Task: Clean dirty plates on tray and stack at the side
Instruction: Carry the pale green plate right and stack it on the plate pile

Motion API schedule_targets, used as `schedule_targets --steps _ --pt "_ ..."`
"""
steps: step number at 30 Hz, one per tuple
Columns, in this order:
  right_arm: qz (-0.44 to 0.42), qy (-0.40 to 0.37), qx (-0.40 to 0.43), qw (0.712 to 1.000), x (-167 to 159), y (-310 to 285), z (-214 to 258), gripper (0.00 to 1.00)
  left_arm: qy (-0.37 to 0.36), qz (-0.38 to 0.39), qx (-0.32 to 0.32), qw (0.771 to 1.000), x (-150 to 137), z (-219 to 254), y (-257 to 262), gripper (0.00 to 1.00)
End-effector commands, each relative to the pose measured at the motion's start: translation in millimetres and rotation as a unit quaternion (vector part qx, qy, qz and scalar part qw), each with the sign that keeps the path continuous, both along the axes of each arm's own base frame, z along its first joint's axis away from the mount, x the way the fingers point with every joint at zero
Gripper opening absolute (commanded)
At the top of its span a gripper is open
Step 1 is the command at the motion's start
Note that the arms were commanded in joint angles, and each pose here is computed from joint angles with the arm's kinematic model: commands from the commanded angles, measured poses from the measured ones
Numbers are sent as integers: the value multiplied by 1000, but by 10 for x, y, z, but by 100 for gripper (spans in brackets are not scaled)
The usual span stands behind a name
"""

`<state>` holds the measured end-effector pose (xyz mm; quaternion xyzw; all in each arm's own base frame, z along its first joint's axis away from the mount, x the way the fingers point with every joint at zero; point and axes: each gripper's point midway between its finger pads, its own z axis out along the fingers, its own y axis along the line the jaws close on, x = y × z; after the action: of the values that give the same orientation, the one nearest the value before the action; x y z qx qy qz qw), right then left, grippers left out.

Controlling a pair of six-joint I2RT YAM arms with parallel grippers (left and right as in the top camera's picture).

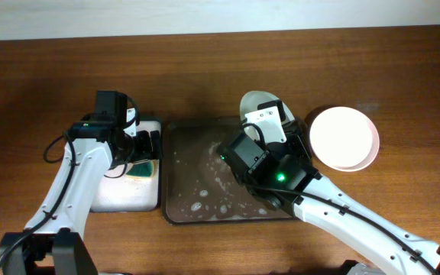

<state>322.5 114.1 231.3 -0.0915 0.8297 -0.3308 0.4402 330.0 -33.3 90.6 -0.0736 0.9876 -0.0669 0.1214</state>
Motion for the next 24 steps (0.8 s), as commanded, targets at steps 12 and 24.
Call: schedule_targets --steps 12,24 --pt "-59 47 160 984 296 -428 -258 4 -8 3 -9 1000 33 52 -35 100" --pt "-324 129 465 814 154 -2475 -1292 4 -8 3 -9 1000 35 52 -35 99"
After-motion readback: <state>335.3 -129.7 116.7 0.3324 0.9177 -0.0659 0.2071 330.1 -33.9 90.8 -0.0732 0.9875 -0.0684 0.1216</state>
